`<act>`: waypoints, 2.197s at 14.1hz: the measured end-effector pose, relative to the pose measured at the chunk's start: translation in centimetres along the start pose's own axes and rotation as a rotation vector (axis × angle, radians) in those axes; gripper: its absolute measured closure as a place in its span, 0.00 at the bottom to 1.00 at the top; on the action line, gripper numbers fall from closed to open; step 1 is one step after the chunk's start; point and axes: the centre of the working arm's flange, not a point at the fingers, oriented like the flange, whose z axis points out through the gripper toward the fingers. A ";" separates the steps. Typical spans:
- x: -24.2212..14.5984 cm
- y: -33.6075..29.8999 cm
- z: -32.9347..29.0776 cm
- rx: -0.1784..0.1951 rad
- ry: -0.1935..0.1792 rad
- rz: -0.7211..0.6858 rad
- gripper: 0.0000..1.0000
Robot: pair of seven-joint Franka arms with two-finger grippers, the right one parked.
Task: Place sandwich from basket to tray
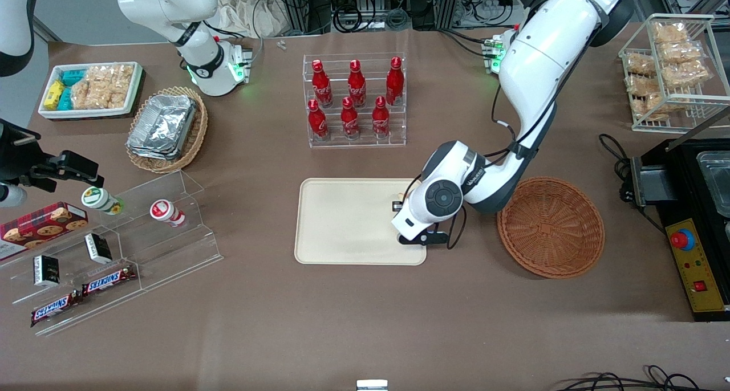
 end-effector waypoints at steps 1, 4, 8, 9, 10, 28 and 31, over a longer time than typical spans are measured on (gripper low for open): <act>0.0 0.0 0.0 0.000 0.001 -0.001 0.59; 0.2 -0.2 0.0 0.000 0.003 -0.003 0.30; 0.3 -0.3 -0.1 0.000 0.005 -0.011 0.00; 0.4 -0.3 -0.3 -0.002 0.007 -0.014 0.00; 0.5 -0.3 -0.5 -0.005 0.011 -0.017 0.00; -6.6 -14.7 -27.1 0.118 0.102 -0.234 0.00; -10.0 -19.0 -28.5 0.130 0.157 -0.292 0.00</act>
